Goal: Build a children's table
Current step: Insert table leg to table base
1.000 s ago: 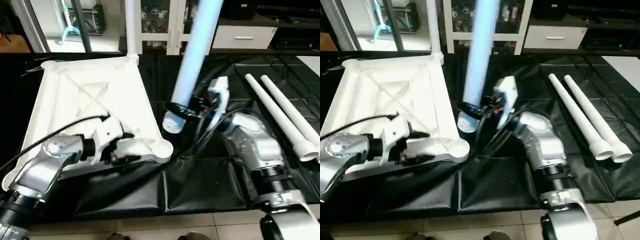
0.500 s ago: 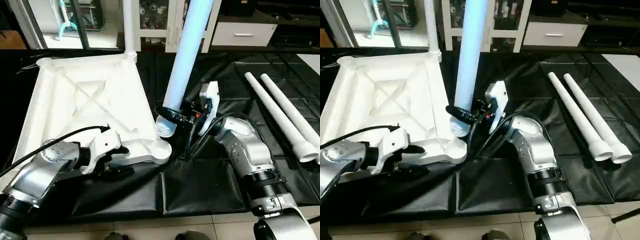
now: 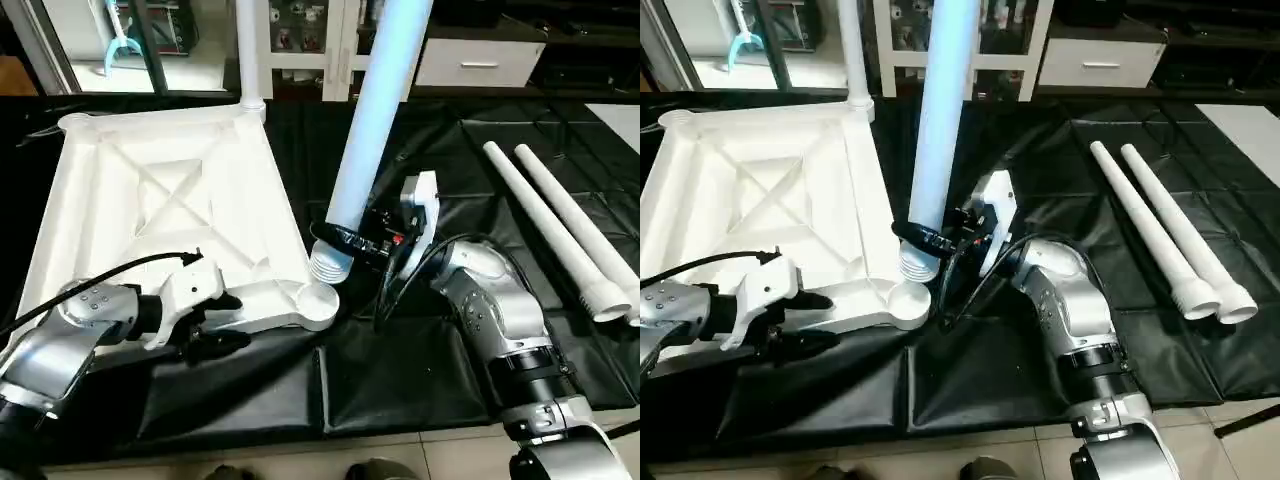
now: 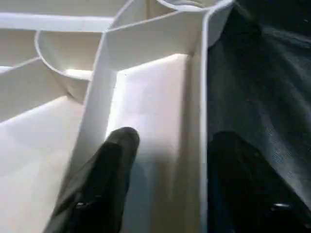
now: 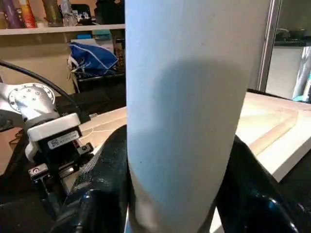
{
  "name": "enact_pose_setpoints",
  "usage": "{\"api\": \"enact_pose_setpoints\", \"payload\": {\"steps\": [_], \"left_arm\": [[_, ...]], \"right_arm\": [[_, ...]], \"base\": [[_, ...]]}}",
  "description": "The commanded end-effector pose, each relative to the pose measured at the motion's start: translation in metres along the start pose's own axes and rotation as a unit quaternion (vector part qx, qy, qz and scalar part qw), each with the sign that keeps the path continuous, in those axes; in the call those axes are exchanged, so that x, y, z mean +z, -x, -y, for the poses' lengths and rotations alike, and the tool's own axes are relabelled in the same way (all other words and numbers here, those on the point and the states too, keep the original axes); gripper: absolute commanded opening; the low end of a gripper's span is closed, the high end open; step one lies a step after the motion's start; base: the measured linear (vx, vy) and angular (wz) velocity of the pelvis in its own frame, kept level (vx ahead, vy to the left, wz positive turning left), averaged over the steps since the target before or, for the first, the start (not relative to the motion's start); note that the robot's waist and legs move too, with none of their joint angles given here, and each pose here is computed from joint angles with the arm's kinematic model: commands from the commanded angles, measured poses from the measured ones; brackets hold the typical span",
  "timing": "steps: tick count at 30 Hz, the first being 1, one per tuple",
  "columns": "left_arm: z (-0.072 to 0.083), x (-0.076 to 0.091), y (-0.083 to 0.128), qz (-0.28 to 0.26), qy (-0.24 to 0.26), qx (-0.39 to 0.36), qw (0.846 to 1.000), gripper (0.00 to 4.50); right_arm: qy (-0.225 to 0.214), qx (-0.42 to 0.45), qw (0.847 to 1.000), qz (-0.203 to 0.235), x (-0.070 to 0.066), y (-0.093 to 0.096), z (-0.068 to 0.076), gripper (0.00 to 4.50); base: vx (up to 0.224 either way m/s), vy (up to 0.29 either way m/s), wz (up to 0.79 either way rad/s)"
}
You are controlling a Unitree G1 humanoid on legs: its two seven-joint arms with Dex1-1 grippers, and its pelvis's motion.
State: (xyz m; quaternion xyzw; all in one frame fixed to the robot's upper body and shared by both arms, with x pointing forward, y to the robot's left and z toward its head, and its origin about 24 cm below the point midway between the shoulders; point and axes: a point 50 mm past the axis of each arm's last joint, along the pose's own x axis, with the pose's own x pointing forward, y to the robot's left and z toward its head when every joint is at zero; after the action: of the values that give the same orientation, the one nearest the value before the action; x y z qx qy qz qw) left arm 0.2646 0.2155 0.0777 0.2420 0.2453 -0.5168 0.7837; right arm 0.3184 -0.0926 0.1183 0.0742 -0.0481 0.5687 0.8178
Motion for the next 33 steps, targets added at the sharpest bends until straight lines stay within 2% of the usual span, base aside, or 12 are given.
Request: {"api": "enact_pose_setpoints", "payload": {"steps": [1,2,3,7,12,19,22,24,27,33], "left_arm": [[0.005,-0.009,0.005,-0.016,0.008,-0.006,1.000,2.38],[0.005,-0.009,0.005,-0.016,0.008,-0.006,1.000,2.38],[0.006,-0.010,0.005,-0.018,0.009,-0.007,1.000,2.12],[0.008,-0.011,0.006,-0.023,0.011,-0.011,1.000,1.80],[0.009,-0.013,0.010,-0.030,0.010,-0.012,0.999,1.50],[0.011,-0.017,0.014,-0.041,0.013,-0.014,0.999,0.78],[0.012,-0.018,0.016,-0.044,0.014,-0.013,0.999,0.67],[0.012,-0.019,0.016,-0.044,0.015,-0.013,0.999,0.35],[0.013,-0.019,0.016,-0.043,0.015,-0.013,0.999,0.10],[0.015,-0.012,0.005,-0.003,0.007,-0.006,1.000,0.00]], "right_arm": [[0.004,0.004,1.000,0.009,0.006,0.004,-0.001,1.85],[0.004,0.004,1.000,0.009,0.006,0.004,-0.001,1.85],[0.003,0.003,1.000,0.009,0.006,0.004,-0.001,1.85],[0.003,0.002,1.000,0.008,0.006,0.004,0.000,1.85],[0.002,0.003,1.000,0.009,0.007,0.003,0.000,1.85],[0.000,0.003,1.000,0.009,0.006,0.003,-0.001,1.85],[0.000,0.002,1.000,0.010,0.006,0.002,-0.001,1.85],[0.000,0.002,1.000,0.010,0.006,0.002,-0.001,1.85],[0.000,0.001,1.000,0.010,0.005,0.002,-0.001,1.85],[-0.002,-0.003,1.000,0.016,0.006,0.002,-0.001,1.85]], "base": [[0.000,0.000,0.00],[0.000,0.000,0.00],[0.000,0.000,0.00],[0.000,0.000,0.00],[0.000,0.000,0.00],[0.000,0.000,0.00],[0.000,0.000,0.00],[0.000,0.000,0.00],[0.000,0.000,0.00],[0.000,0.000,0.00]]}}
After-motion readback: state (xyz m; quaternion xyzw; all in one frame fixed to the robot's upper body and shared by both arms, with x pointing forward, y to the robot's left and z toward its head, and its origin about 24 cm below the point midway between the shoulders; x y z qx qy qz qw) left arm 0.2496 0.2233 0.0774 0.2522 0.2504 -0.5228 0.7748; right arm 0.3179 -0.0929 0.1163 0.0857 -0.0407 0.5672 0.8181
